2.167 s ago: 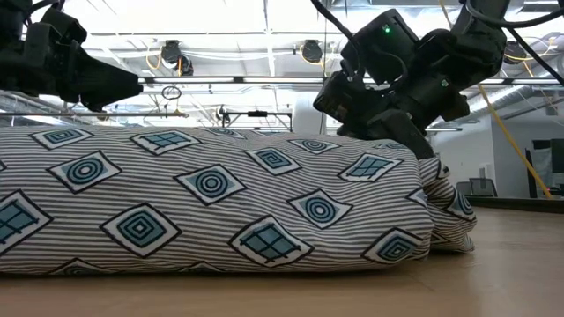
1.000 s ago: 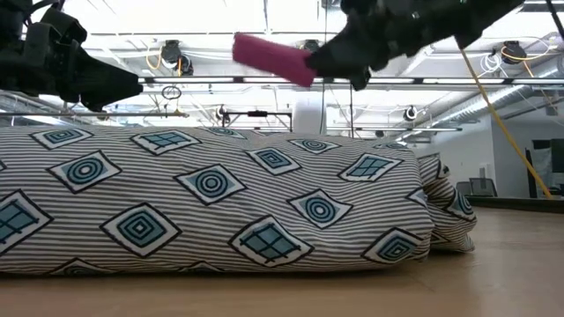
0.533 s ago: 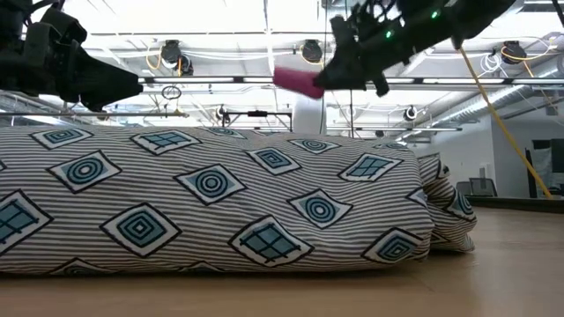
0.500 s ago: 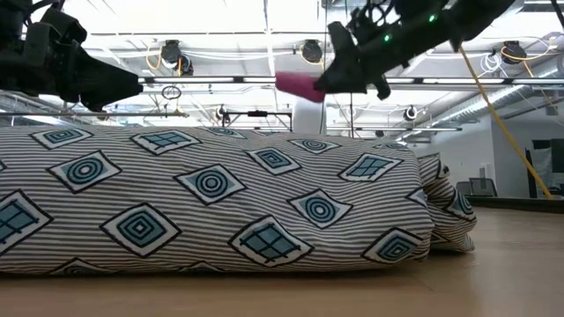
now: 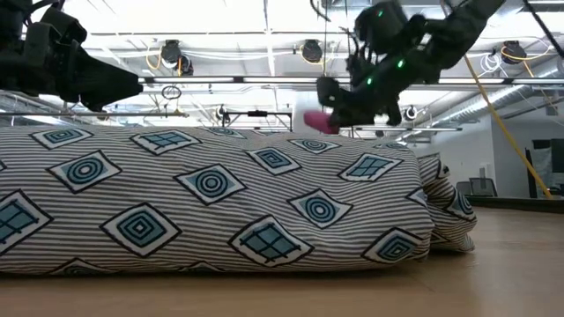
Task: Pick & Place Medicine items
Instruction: Put the pink bandage into the left yellow basket
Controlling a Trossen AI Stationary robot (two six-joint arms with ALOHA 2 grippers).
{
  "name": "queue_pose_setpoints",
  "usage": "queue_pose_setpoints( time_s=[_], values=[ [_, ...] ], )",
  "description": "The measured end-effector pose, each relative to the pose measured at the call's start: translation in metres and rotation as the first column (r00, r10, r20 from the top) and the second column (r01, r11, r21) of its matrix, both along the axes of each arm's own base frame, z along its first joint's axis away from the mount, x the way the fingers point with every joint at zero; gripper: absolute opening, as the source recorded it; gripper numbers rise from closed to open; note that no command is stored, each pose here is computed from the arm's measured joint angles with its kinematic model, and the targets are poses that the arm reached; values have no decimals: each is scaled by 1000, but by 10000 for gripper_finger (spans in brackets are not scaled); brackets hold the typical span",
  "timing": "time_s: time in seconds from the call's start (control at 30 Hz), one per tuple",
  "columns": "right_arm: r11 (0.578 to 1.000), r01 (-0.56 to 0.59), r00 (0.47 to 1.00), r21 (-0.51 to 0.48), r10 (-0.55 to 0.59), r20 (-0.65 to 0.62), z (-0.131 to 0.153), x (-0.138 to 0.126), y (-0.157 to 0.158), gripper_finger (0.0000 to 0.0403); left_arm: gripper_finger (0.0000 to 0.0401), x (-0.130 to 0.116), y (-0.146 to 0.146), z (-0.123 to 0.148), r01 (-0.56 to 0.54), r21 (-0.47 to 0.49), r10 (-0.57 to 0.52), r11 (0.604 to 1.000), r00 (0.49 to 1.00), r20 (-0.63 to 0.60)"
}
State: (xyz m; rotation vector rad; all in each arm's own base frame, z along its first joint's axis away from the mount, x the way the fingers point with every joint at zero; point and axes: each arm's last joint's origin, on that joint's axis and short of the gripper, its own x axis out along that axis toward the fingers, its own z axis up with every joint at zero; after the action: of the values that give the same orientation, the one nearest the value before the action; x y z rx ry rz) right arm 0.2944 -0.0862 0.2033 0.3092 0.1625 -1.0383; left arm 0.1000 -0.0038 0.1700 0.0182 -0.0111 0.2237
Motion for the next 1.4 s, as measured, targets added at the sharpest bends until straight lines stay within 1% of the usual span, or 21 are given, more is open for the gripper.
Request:
queue_pose_setpoints(
  time_s=[0.13,0.37,0.47,0.53,0.67,1.03,1.3,1.4],
  values=[
    [997,72,997,30,-73,31,-19,6,-12,69,214,0,0,0,0,0,0,1000,1000,0],
    [990,123,992,74,-125,27,-46,11,-23,68,214,0,0,0,0,0,0,1000,1000,0],
    [982,154,985,112,-162,67,-55,12,-28,68,214,0,0,0,0,0,0,1000,1000,0],
    [980,157,982,119,-168,83,-59,13,-30,67,214,0,0,0,0,0,0,1000,1000,0],
    [982,151,983,115,-161,87,-61,15,-30,69,214,0,0,0,0,0,0,1000,1000,0],
    [985,140,987,102,-147,64,-62,15,-28,97,214,0,0,0,0,0,0,1000,1000,0],
    [988,132,990,86,-135,37,-62,15,-29,136,214,0,0,0,0,0,0,1000,1000,0],
    [989,106,993,98,-111,39,-63,16,-28,153,214,0,0,0,0,0,0,1000,1000,0]
  ],
)
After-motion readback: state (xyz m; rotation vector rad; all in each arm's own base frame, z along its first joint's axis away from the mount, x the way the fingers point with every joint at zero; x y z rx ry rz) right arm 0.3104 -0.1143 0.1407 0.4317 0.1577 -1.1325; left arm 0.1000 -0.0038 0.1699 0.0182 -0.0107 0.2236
